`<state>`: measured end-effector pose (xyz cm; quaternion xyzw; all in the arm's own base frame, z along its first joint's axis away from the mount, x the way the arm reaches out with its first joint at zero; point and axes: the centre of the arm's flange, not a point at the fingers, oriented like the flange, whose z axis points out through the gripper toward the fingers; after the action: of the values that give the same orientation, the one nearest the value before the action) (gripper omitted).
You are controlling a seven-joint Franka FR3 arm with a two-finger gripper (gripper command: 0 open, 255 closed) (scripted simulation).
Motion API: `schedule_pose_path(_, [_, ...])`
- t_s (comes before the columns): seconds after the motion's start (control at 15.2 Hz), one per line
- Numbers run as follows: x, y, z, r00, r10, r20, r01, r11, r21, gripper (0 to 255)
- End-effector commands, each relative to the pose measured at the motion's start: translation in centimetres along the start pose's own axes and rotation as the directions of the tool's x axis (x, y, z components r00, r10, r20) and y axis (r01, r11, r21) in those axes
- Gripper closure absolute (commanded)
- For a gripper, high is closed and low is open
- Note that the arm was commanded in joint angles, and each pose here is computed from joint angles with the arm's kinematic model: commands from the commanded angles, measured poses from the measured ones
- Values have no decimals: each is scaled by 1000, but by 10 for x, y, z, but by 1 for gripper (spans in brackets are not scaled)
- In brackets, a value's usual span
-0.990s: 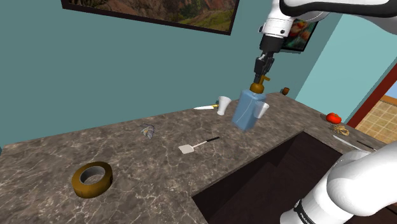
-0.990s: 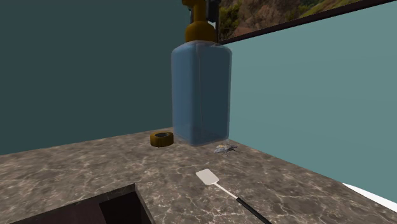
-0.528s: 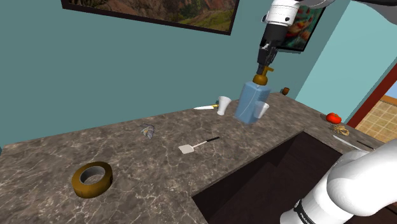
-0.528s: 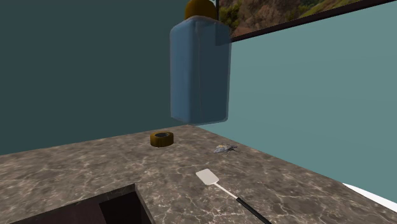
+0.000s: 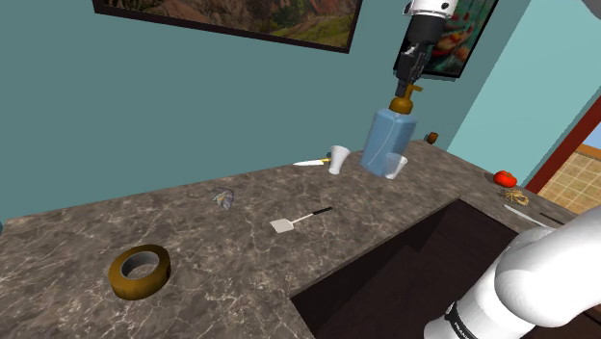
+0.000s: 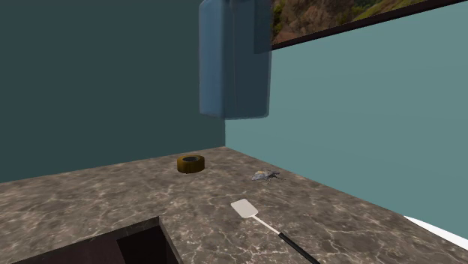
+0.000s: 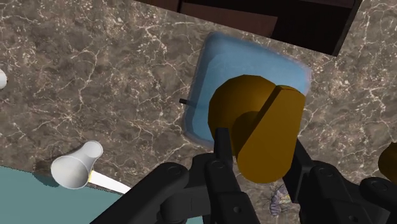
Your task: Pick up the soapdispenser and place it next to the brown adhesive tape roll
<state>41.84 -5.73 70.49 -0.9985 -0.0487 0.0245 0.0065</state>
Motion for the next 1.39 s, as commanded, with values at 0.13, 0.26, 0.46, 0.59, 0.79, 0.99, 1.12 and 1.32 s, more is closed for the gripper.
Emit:
schedule_pose_path(0.13, [18, -31, 11, 1000, 0, 0, 0, 1000, 0, 255])
schedule_pose_path(0.26, [30, -52, 21, 1000, 0, 0, 0, 1000, 0, 255])
schedule_pose_path(0.46, [49, -83, 37, 1000, 0, 0, 0, 1000, 0, 255])
schedule_pose_path(0.59, [62, -104, 48, 1000, 0, 0, 0, 1000, 0, 255])
schedule_pose_path(0.79, [81, -135, 64, 1000, 0, 0, 0, 1000, 0, 255])
schedule_pose_path(0.99, [100, -166, 79, 1000, 0, 0, 0, 1000, 0, 255])
schedule_pose_path(1.12, [112, -186, 90, 1000, 0, 0, 0, 1000, 0, 255])
schedule_pose_path(1.32, [131, -217, 106, 1000, 0, 0, 0, 1000, 0, 255])
